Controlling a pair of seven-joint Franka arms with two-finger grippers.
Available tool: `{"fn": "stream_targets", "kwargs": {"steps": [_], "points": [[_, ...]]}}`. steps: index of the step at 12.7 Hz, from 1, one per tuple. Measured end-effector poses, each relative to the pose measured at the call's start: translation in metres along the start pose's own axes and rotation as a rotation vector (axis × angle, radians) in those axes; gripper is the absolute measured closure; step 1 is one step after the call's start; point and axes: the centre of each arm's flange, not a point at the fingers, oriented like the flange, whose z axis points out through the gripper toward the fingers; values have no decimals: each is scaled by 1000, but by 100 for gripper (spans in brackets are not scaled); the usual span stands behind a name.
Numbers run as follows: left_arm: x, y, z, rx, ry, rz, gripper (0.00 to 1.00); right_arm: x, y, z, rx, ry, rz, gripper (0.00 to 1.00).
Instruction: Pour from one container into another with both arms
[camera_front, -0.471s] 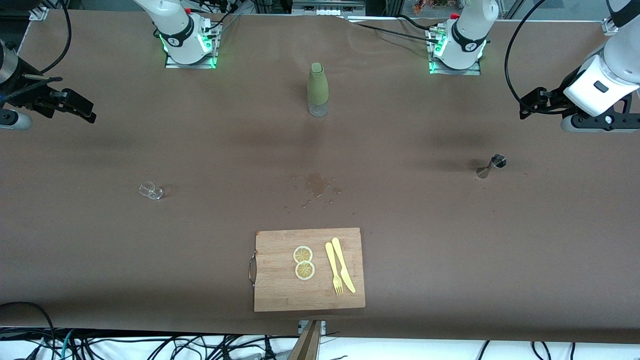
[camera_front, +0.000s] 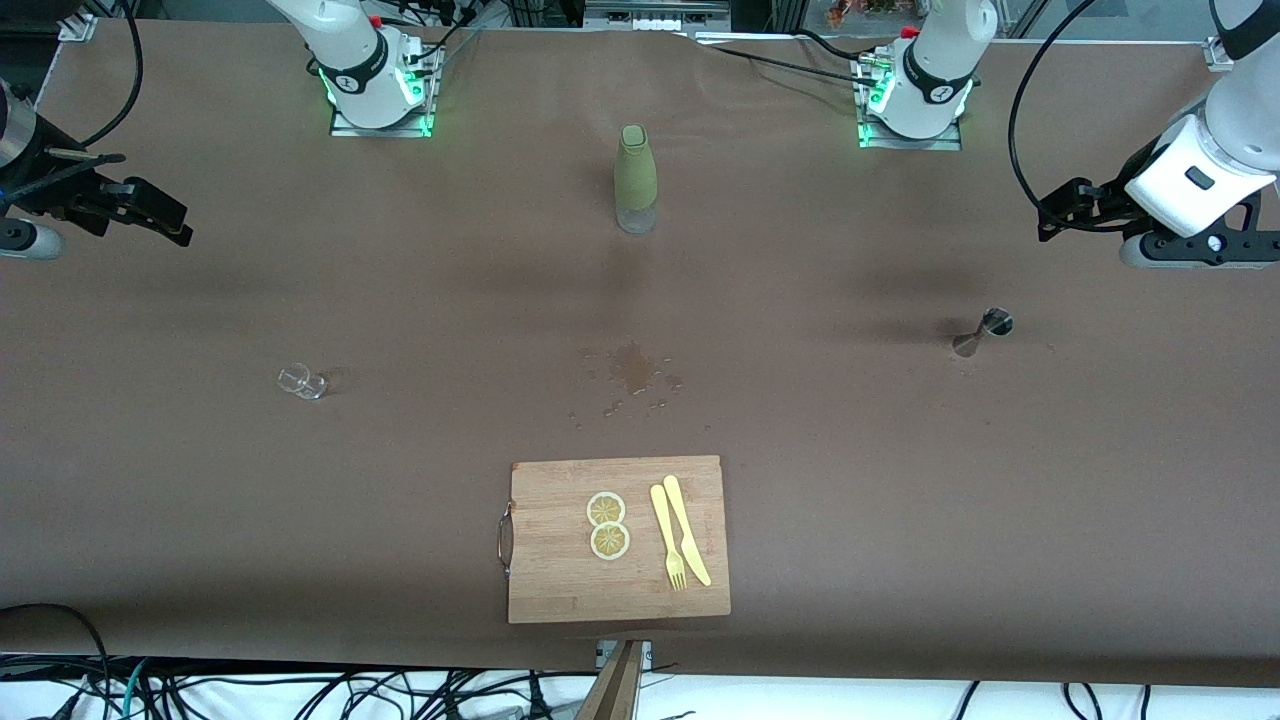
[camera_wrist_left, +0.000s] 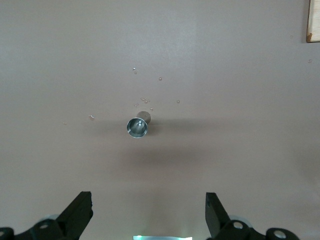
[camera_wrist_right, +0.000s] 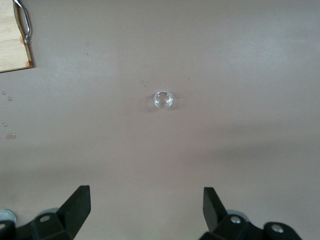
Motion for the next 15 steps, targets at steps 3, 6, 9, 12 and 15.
{"fn": "stream_targets", "kwargs": {"steps": [3,6,9,12,15], "points": [[1,0,1,0,-2,0,0,0,0,0,0,0,0,0],[3,0,4,-1,-6,1,0,0,0,0,0,0,0,0],[3,0,4,-1,-7,1,0,0,0,0,0,0,0,0],[3,2,4,0,-7,5,0,0,0,0,0,0,0,0],[3,4,4,0,-7,8,0,0,0,0,0,0,0,0]]}}
